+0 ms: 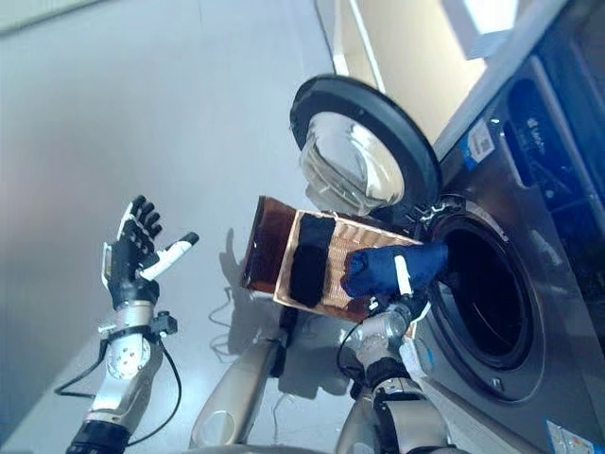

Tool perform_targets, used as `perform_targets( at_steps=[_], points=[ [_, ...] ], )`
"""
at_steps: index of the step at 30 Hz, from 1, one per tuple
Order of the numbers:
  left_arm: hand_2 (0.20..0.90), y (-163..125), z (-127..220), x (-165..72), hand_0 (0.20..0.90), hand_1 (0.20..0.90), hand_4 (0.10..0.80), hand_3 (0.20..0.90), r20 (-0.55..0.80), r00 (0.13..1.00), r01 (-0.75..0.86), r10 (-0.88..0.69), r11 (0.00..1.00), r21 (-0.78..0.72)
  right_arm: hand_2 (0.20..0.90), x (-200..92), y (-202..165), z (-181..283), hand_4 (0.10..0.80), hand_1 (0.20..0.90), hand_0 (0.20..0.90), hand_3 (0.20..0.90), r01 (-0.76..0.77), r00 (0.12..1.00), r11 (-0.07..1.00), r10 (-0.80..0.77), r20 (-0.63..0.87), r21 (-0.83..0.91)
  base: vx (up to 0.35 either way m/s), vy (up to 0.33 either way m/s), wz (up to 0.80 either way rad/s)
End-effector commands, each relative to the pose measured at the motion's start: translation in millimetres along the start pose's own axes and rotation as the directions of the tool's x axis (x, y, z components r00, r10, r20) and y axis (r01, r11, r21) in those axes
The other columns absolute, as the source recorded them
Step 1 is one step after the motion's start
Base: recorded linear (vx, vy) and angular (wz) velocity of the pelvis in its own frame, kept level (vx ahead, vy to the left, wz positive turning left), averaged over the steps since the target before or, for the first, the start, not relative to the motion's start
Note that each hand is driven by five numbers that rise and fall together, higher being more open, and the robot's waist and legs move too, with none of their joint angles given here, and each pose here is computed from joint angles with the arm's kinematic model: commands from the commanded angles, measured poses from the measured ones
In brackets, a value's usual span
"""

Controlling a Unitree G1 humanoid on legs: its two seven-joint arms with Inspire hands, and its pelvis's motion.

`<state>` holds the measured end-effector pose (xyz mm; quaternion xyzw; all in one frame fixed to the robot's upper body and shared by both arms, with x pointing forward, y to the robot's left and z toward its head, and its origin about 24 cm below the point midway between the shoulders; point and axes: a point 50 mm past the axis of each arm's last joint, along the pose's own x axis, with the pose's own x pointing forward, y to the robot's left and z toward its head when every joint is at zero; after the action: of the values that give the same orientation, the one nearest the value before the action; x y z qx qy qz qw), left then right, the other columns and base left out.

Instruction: Pick up the clothes and place them into the washing machine

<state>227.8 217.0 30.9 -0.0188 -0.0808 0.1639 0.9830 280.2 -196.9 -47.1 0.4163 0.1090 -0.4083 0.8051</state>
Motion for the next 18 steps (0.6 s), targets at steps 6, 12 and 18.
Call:
perform_targets(
  at_steps=[6,12,18],
  points=[
    [0.900,0.8,15.1,-8.2,0.900,0.900,0.800,0.900,0.118,0.992,0.049,-0.037,0.994,-0.102,0.200,7.6,1.2,45.4,0.300,0.200,0.200,0.200,-0.067,0.977,0.954,0.003,0.214,0.292,0.014,0.046,-0.05],
    [0.900,-0.4,14.4,-14.9,0.900,0.900,0.800,0.900,0.107,0.992,0.082,-0.070,0.991,-0.106,0.200,12.8,-3.1,59.9,0.300,0.200,0.200,0.200,-0.011,0.961,0.931,-0.090,0.260,0.364,0.004,0.013,-0.02],
    [0.900,0.0,14.1,-19.7,0.900,0.900,0.800,0.900,0.097,0.991,0.104,-0.094,0.989,-0.106,0.200,22.5,7.2,94.3,0.300,0.200,0.200,0.200,-0.003,0.929,0.921,-0.142,0.343,0.389,-0.004,0.007,-0.06]
  ],
)
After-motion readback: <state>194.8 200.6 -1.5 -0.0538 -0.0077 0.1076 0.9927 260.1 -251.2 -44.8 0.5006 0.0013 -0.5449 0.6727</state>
